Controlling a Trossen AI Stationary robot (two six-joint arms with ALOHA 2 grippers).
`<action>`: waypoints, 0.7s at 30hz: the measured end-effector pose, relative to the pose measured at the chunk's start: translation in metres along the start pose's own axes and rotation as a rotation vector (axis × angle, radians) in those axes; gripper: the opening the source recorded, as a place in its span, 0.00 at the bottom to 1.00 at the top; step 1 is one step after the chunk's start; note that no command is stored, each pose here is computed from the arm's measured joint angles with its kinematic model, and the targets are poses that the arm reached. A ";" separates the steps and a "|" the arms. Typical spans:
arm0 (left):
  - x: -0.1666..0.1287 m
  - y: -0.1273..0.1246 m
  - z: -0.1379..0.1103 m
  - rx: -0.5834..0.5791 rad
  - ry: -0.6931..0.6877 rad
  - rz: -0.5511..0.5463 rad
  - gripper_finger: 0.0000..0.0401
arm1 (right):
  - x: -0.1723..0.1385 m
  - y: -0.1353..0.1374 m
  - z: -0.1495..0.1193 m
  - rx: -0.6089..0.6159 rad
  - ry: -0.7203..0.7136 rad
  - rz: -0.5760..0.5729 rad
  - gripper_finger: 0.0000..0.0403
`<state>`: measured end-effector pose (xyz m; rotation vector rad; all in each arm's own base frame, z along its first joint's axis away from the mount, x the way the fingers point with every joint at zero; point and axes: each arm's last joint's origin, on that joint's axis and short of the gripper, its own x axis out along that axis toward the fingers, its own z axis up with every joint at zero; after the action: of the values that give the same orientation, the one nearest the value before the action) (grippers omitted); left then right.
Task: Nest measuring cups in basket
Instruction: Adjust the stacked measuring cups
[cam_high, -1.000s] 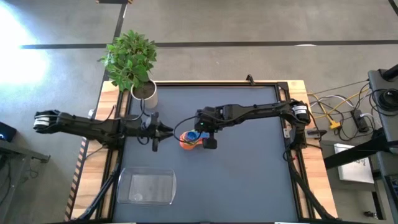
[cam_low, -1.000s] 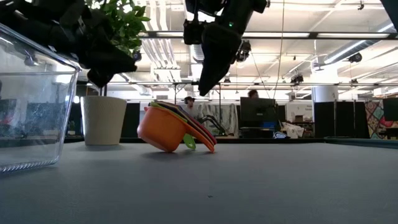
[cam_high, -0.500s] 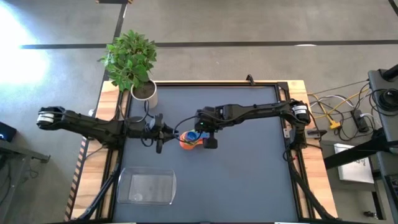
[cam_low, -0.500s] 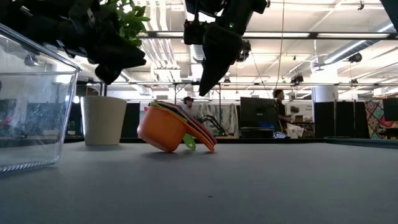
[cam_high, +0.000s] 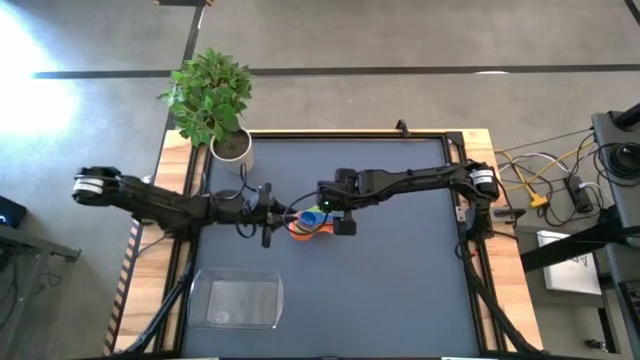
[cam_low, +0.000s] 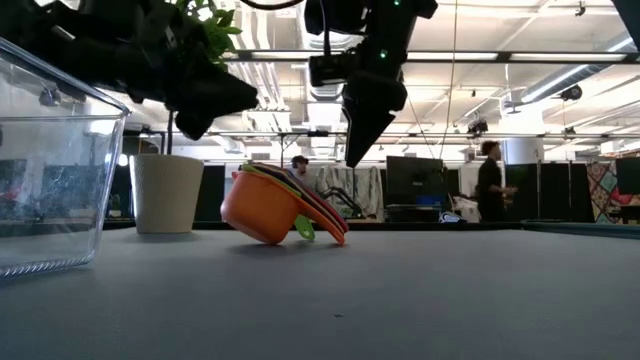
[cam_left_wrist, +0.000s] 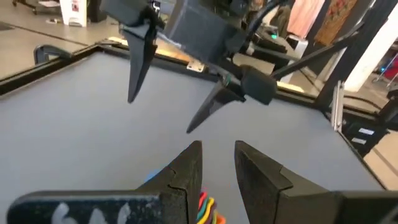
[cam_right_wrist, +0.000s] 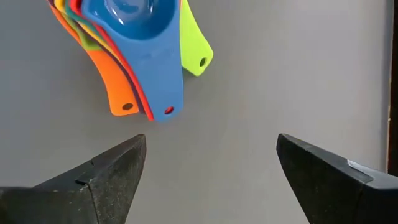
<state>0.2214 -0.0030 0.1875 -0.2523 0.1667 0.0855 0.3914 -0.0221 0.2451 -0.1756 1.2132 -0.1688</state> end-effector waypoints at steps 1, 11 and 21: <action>0.002 0.000 -0.001 0.000 0.000 0.000 0.19 | 0.001 0.000 -0.001 0.005 0.004 0.001 0.86; 0.047 -0.002 -0.007 0.010 0.106 0.037 0.19 | -0.010 0.005 -0.002 0.002 -0.053 0.003 0.81; 0.064 -0.005 -0.012 -0.041 0.143 0.158 0.19 | -0.021 0.004 -0.023 0.037 -0.097 0.000 0.81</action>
<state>0.2828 -0.0073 0.1658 -0.2860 0.3279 0.2285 0.3626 -0.0143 0.2549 -0.1494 1.1124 -0.1804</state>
